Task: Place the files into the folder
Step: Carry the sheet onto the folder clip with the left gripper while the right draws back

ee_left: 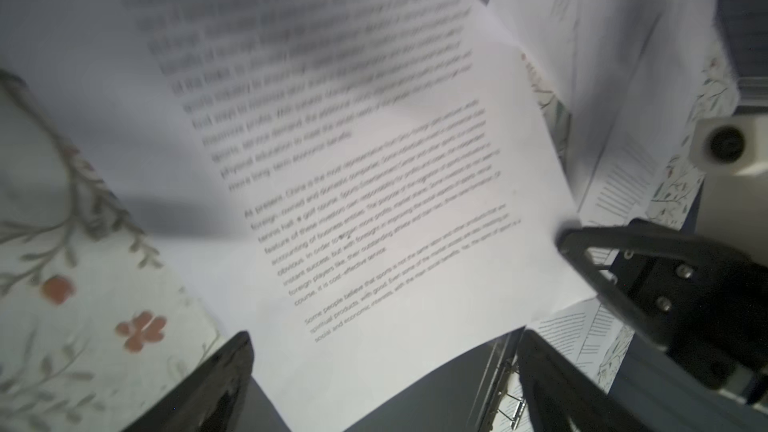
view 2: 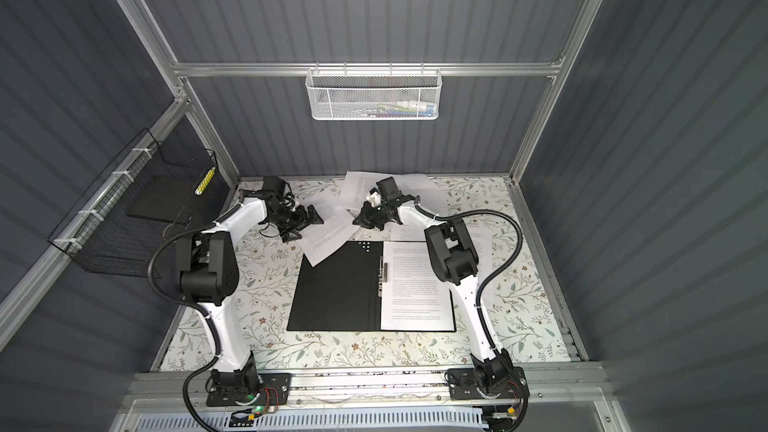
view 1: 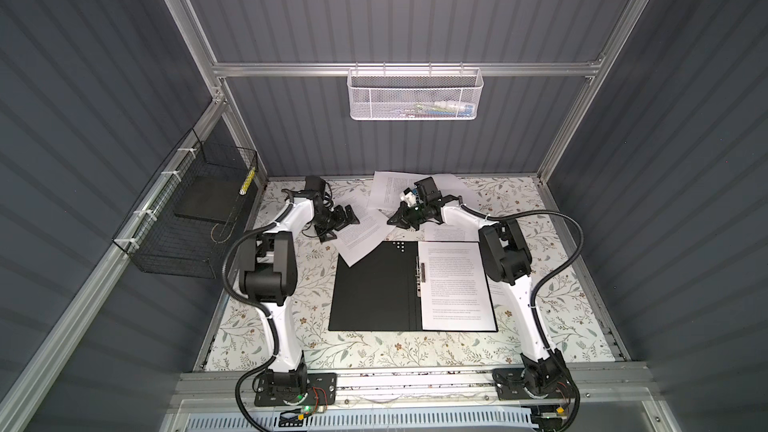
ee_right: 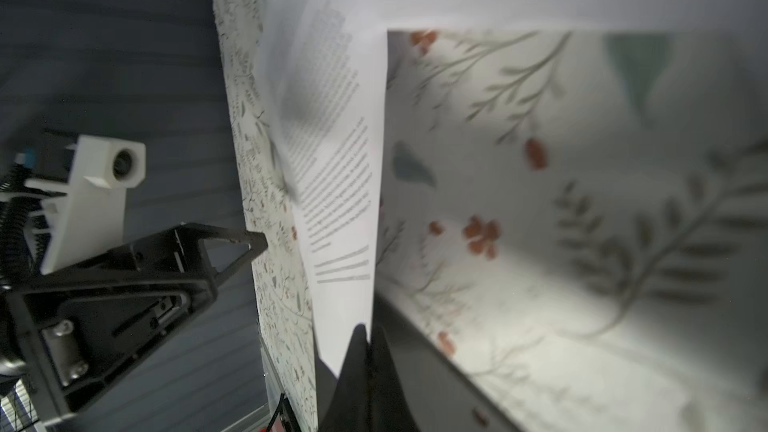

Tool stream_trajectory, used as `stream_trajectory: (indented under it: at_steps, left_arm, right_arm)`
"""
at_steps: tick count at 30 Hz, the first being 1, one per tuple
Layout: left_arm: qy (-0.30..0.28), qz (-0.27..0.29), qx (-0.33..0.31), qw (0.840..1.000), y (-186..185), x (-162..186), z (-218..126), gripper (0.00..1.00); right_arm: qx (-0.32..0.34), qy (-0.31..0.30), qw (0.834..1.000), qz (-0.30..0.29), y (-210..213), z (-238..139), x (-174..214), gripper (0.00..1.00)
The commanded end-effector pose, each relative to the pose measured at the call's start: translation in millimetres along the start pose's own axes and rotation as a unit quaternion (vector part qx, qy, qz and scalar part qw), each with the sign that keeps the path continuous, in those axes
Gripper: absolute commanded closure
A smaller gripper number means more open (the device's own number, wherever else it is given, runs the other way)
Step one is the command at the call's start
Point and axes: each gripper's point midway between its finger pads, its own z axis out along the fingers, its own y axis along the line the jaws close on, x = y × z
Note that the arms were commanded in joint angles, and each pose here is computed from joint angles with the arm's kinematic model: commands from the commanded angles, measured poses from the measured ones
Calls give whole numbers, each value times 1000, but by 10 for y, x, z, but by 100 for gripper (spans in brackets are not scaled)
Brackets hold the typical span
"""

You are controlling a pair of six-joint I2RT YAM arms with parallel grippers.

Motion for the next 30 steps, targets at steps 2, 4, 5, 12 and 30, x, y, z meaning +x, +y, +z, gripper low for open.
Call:
stream_trajectory:
  at_steps: [2,4,5,12,30]
  left_arm:
    - [-95,6,-12,995,-111,-42,-649,0]
    - [-110,10,-7,994,-101,69,-766,0]
    - [-121,13,3,993,-136,104,-839,0]
    - [-115,67,80,988,-529,443,-1013,0]
    - [52,298,172,937,-1490,2079,-593,0]
  right_arm:
    - [-35,-38,997,-54,726,-276,217,100]
    - [-38,-48,996,-72,898,-399,331,100]
    - [-40,-53,995,-81,976,-473,384,100]
    - [17,-103,990,-92,800,-1081,682,100]
    - [298,-293,902,108,-1329,-3208,2071,100]
